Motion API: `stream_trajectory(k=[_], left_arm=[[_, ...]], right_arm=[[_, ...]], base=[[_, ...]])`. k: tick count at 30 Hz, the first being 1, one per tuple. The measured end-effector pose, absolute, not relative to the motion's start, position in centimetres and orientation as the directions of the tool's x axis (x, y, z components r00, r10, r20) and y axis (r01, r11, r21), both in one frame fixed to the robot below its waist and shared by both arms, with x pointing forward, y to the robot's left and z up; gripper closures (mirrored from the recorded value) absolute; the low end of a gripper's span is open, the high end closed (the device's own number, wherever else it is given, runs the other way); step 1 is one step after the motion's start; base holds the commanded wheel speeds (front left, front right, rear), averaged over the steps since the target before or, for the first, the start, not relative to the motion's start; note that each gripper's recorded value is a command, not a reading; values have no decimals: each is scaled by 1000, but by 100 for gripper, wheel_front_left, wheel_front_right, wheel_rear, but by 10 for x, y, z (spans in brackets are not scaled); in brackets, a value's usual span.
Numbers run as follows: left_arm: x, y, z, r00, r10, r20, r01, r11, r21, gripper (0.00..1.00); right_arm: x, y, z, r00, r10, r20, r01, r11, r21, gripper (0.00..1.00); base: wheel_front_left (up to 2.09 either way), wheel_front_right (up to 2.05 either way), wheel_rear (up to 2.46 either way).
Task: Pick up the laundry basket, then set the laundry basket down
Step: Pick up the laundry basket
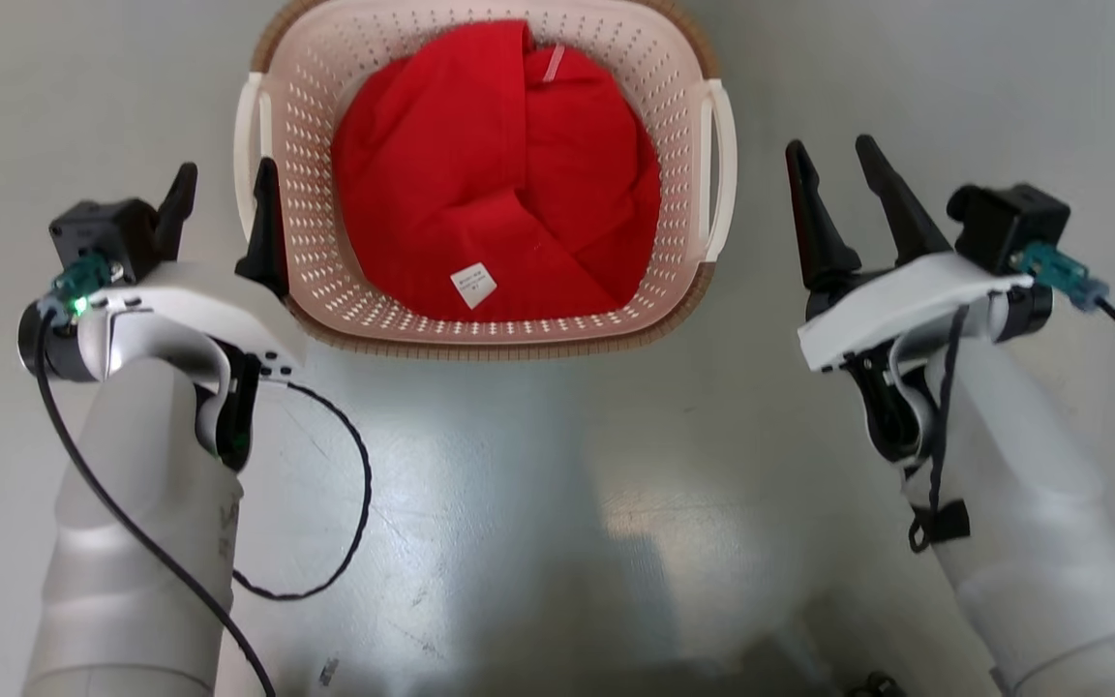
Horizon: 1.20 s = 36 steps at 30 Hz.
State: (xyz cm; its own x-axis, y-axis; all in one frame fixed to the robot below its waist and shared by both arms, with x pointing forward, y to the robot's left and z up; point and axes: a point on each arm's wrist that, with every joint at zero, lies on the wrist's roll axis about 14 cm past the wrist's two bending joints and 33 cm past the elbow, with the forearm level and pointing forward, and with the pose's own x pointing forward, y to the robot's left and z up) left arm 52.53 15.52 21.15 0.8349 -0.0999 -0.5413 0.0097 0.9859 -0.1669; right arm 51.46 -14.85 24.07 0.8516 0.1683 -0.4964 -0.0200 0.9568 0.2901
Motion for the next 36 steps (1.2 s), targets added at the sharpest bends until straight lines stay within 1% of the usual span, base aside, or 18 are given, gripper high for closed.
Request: stream_trajectory(k=[9,17,23,28,33,36], left_arm=[[531,161,181,792,-99,-602,23,991,-131,0],[527,157,154,744,-110,-659,25,990,-138,0],[531,152,142,728,-124,-674,37,989,-142,0],[520,151,128,687,-125,-716,30,989,-144,0],[523,153,128,686,-122,-717,28,990,-141,0],[524,153,128,687,-122,-717,28,990,-141,0]], right_arm=[[515,-132,203,792,218,-570,-48,954,297,0],[514,-126,179,756,228,-613,-34,950,311,0],[512,-118,159,719,244,-651,-32,947,320,0],[505,-112,145,685,255,-683,-25,945,327,0],[499,-107,136,654,261,-710,-10,941,337,0],[501,-104,135,654,265,-709,-6,938,345,0]], base=[[0,0,0],[0,0,0],[0,0,0],[0,0,0],[0,0,0],[0,0,0]])
